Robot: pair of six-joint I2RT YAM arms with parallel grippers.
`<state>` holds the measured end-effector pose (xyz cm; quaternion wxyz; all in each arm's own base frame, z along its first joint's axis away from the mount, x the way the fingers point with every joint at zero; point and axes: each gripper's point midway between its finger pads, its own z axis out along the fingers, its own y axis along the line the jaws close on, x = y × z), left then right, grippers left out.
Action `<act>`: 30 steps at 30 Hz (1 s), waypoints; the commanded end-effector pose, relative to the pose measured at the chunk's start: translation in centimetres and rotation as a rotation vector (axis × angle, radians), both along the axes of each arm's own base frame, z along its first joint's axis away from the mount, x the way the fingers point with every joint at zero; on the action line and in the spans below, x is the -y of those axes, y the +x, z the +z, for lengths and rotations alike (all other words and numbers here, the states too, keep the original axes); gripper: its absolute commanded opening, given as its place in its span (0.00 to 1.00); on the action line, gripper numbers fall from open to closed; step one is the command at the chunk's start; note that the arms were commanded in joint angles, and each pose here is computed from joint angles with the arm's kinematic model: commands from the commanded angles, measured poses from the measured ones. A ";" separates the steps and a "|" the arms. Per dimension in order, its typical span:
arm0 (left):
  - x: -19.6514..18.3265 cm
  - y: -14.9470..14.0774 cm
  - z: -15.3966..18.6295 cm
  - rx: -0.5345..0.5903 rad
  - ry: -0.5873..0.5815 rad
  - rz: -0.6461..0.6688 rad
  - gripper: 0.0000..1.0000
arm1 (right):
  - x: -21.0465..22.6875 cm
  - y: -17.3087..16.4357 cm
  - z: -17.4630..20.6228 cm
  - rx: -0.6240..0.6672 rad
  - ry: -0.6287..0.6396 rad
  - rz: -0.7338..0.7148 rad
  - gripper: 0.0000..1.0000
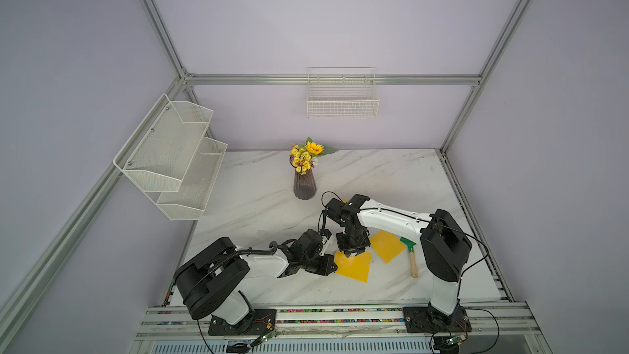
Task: Seal the envelope with a glue stick
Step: Apply the envelope at the center of the board.
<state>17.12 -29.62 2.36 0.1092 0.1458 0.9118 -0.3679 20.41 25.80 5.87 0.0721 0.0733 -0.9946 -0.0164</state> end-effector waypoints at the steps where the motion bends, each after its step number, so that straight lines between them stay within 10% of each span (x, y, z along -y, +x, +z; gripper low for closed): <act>1: -0.7 -0.4 -1.2 -0.011 0.048 -0.006 0.01 | -3.8 -0.8 -0.9 -0.095 0.195 0.001 0.00; 4: -0.7 -0.4 -1.1 -0.006 0.042 -0.005 0.01 | -4.1 -0.2 -0.9 -0.081 0.207 -0.020 0.00; 11: -0.8 -0.4 -1.0 -0.002 0.045 -0.006 0.01 | 4.0 1.6 -1.4 0.041 -0.209 0.001 0.00; 20: -0.8 -0.4 -1.2 -0.010 0.051 -0.004 0.02 | -3.5 0.1 -0.8 -0.077 0.203 -0.016 0.00; 26: -0.9 -0.5 -1.2 -0.010 0.052 -0.004 0.02 | 4.7 2.3 -1.0 0.070 -0.259 0.005 0.00; 30: -0.8 -0.4 -1.1 -0.009 0.053 -0.004 0.02 | 2.0 0.5 -1.5 -0.026 -0.094 0.018 0.00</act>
